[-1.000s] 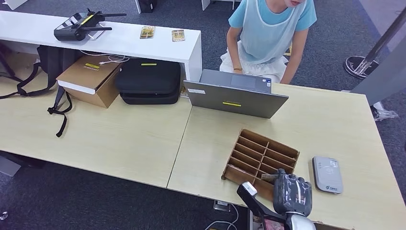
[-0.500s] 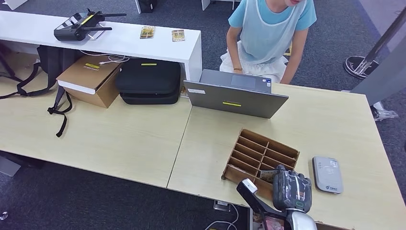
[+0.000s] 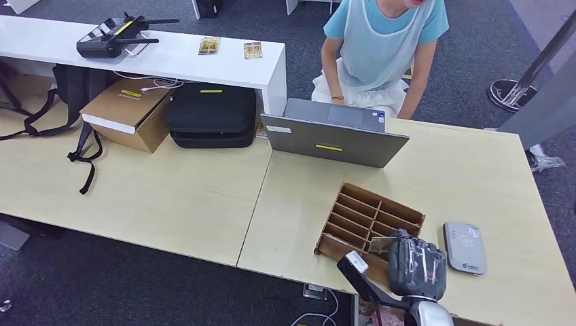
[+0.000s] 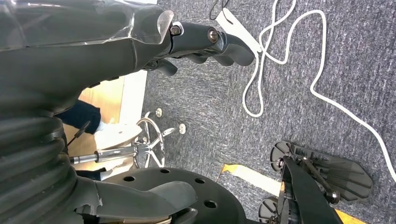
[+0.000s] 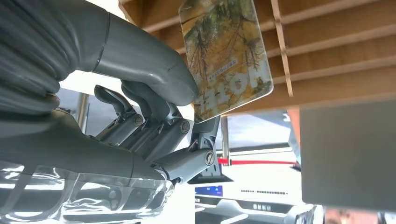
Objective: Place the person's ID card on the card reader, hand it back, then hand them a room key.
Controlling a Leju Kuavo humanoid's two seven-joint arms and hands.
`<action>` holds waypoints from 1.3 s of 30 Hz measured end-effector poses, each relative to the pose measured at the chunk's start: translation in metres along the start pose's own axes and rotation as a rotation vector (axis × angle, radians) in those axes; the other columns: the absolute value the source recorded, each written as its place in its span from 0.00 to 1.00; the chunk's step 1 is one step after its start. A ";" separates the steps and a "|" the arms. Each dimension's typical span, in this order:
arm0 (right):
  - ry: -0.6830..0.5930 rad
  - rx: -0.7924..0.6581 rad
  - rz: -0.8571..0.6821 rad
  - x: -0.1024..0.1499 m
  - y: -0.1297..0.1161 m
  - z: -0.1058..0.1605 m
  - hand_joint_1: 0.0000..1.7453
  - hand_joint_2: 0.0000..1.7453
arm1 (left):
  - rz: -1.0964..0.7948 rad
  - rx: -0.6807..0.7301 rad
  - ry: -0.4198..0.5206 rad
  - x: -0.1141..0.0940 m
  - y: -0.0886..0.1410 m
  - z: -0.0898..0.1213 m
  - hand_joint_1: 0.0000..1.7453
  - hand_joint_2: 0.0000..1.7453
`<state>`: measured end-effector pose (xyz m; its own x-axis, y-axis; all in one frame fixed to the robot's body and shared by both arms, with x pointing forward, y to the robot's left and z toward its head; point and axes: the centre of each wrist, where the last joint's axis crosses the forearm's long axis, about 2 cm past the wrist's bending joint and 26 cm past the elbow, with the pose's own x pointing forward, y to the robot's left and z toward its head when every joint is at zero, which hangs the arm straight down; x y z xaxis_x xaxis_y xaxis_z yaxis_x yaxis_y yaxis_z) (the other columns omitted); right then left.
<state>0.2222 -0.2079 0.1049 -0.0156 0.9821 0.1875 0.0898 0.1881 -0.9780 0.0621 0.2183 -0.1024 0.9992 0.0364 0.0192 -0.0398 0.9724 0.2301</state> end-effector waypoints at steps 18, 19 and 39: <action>-0.050 -0.140 -0.105 0.000 -0.014 -0.006 1.00 1.00 | -0.036 0.012 -0.016 0.000 -0.001 0.000 0.00 1.00; -0.054 -0.146 -0.107 0.000 -0.015 -0.008 1.00 1.00 | -0.037 0.018 -0.016 0.000 -0.001 0.000 0.00 1.00; -0.072 -0.376 -0.114 0.008 -0.096 -0.157 1.00 1.00 | -0.109 0.038 -0.055 0.003 -0.002 0.001 0.00 1.00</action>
<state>0.3702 -0.2183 0.2144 -0.1150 0.9551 0.2732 0.4416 0.2955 -0.8472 0.0651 0.2161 -0.1014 0.9955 -0.0831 0.0456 0.0677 0.9603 0.2707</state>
